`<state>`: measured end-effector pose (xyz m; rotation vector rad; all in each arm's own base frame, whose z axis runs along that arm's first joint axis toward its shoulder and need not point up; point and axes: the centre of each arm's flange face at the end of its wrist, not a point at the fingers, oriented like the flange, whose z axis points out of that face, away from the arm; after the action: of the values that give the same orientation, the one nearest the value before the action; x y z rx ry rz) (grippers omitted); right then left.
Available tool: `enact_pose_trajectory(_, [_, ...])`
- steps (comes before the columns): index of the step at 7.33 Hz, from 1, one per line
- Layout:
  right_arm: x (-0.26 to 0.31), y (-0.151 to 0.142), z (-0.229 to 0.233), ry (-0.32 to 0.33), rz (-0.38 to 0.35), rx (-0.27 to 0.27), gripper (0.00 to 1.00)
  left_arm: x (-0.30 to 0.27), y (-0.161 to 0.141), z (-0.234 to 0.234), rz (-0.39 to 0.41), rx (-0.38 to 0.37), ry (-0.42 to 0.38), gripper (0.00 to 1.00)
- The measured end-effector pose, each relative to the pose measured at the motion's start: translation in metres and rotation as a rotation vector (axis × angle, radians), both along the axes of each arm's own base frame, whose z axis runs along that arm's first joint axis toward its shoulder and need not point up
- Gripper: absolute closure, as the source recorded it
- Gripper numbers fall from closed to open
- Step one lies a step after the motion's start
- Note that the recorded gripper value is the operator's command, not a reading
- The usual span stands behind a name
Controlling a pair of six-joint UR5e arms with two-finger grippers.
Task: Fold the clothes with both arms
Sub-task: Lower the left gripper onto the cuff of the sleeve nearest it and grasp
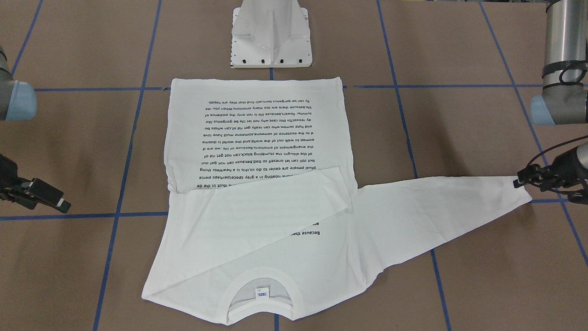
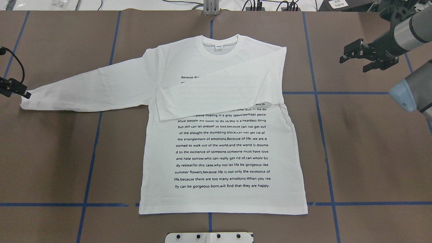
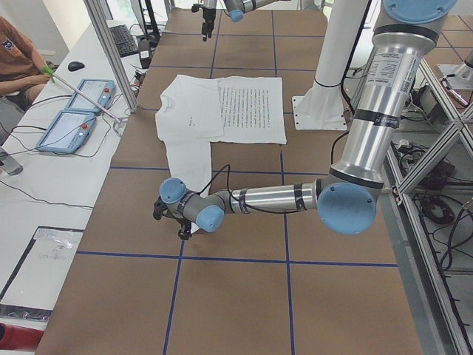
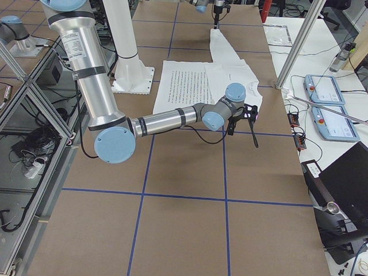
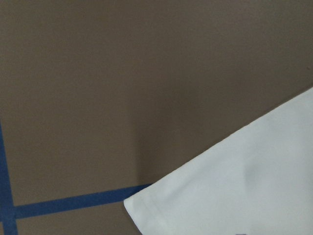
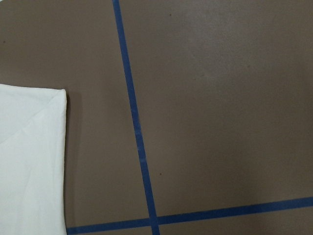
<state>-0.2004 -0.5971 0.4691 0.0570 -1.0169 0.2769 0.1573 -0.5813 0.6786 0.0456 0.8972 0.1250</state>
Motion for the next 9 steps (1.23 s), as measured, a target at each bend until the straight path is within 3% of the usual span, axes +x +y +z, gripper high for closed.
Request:
enact_pose_trajectory(1, [0.001,0.002,0.002,0.002,-0.001,0.002,0.01,0.001,0.002,0.004,0.002,-0.007,0.0,0.56])
enact_pose_trajectory(2, [0.002,0.003,0.002,0.002,0.0,0.004,0.01,0.001,0.003,0.006,0.002,-0.012,-0.002,0.56])
enact_pose_trajectory(3, [0.004,0.005,0.0,0.0,0.001,0.008,0.01,0.001,0.003,0.006,0.0,-0.017,-0.002,0.52])
enact_pose_trajectory(7, [0.015,0.008,-0.001,-0.002,0.015,0.013,0.01,0.014,0.006,0.003,0.019,-0.015,0.002,0.51])
enact_pose_trajectory(8, [0.017,0.012,-0.001,-0.001,0.017,0.016,0.01,0.015,0.006,0.002,0.022,-0.01,0.004,0.53])
enact_pose_trajectory(9, [0.019,0.016,-0.002,-0.002,0.019,0.019,0.01,0.015,0.006,0.001,0.023,-0.001,0.007,0.69])
